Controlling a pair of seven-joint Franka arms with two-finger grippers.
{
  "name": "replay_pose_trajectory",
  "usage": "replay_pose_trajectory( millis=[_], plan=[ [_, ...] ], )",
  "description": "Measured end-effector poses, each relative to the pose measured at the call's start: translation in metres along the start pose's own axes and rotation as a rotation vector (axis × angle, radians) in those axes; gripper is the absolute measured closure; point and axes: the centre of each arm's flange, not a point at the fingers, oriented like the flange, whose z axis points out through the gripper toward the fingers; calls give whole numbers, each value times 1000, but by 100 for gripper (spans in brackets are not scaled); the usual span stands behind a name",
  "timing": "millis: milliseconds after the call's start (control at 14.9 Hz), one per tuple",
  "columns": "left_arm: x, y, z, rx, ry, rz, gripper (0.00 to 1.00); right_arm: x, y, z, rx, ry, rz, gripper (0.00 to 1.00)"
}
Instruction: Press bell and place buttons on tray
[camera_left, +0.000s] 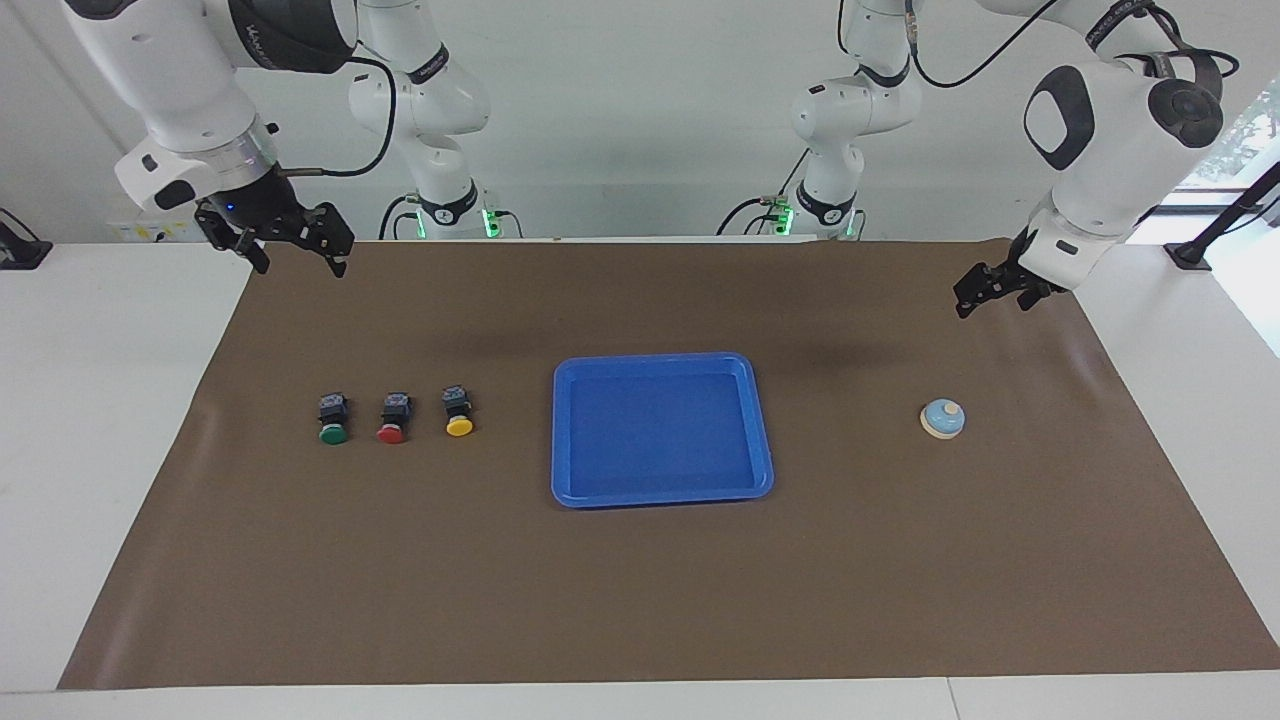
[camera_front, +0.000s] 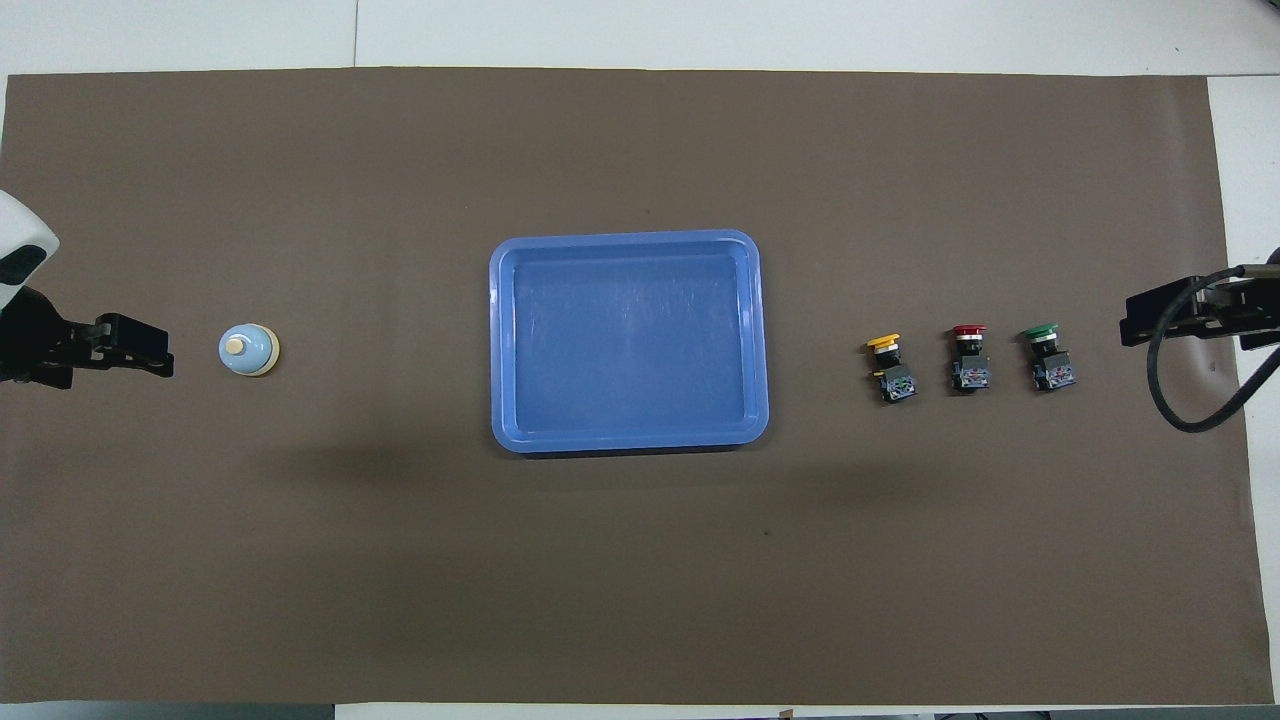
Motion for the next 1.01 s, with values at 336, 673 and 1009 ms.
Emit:
replay_pose_trajectory(
  millis=[336, 673, 1009],
  plan=[
    [-11, 11, -25, 6, -9, 20, 0, 0, 0, 0, 0, 0, 0, 0],
    [-13, 23, -25, 9, -9, 40, 0, 0, 0, 0, 0, 0, 0, 0],
    [-10, 19, -18, 3, -23, 29, 0, 0, 0, 0, 0, 0, 0, 0]
  ],
)
